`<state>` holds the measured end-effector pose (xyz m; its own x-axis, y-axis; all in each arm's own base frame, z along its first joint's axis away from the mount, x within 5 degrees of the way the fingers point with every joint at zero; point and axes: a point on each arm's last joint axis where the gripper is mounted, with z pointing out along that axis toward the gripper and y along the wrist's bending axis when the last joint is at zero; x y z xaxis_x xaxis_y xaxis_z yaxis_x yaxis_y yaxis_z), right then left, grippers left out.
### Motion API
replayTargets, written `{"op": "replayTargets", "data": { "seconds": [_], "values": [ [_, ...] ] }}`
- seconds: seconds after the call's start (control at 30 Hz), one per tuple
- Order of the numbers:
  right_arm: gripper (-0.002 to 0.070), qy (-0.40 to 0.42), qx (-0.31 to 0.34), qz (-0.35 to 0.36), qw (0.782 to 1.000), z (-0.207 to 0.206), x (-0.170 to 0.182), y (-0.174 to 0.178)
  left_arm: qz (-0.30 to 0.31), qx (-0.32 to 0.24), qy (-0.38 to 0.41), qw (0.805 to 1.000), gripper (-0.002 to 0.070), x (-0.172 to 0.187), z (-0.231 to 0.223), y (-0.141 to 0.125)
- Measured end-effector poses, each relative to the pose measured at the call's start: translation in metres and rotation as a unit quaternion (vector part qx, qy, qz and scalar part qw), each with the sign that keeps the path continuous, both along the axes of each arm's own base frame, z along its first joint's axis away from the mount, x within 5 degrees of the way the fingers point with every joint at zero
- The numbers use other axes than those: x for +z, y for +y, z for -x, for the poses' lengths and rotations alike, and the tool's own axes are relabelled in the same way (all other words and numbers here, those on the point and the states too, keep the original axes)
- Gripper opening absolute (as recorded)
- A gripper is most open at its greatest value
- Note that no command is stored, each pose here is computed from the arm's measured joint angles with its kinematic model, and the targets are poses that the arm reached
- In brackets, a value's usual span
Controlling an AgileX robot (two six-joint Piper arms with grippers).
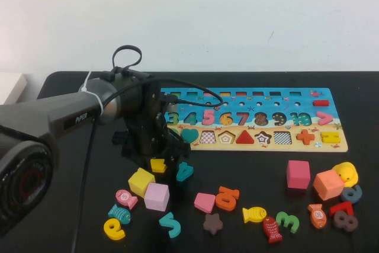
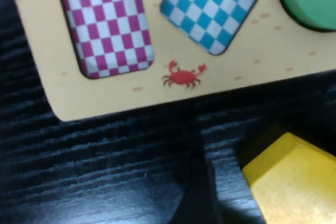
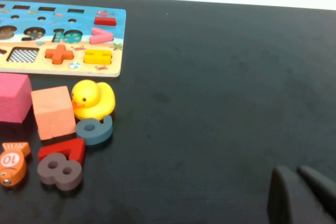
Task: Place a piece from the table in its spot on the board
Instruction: Pick up the "Pentagon", then place the "five-pointed star" into the hole of the five-pointed star
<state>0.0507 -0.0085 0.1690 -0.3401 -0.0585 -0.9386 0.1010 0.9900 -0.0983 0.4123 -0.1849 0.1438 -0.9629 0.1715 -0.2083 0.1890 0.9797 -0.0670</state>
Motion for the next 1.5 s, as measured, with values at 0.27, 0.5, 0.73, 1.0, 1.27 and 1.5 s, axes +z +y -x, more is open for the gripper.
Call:
{"op": "replayTargets", "data": {
  "seconds": [0.27,0.5,0.73,1.0,1.27,1.5],
  "values": [
    [0.0019,0.0,0.0,0.0,1.0,0.0,0.0,0.0,-0.009,-0.004,-0.004,1.0,0.0385,0.0,-0.001,0.001],
    [0.0019,0.0,0.0,0.0,1.0,0.0,0.0,0.0,-0.009,-0.004,-0.003,1.0,0.0311,0.0,-0.001,0.001],
    [0.0019,0.0,0.0,0.0,1.0,0.0,0.0,0.0,0.005,-0.019,0.001,1.0,0.0311,0.024,-0.008,-0.005],
    [0.0019,0.0,0.0,0.0,1.0,0.0,0.0,0.0,0.146,-0.064,-0.024,0.987,0.0311,0.067,-0.017,-0.034],
    [0.0019,0.0,0.0,0.0,1.0,0.0,0.0,0.0,0.178,-0.108,-0.039,0.977,0.0311,0.059,-0.016,-0.062],
    [0.0019,0.0,0.0,0.0,1.0,0.0,0.0,0.0,0.069,-0.12,-0.091,0.986,0.0311,0.044,-0.004,-0.092]
  ]
}}
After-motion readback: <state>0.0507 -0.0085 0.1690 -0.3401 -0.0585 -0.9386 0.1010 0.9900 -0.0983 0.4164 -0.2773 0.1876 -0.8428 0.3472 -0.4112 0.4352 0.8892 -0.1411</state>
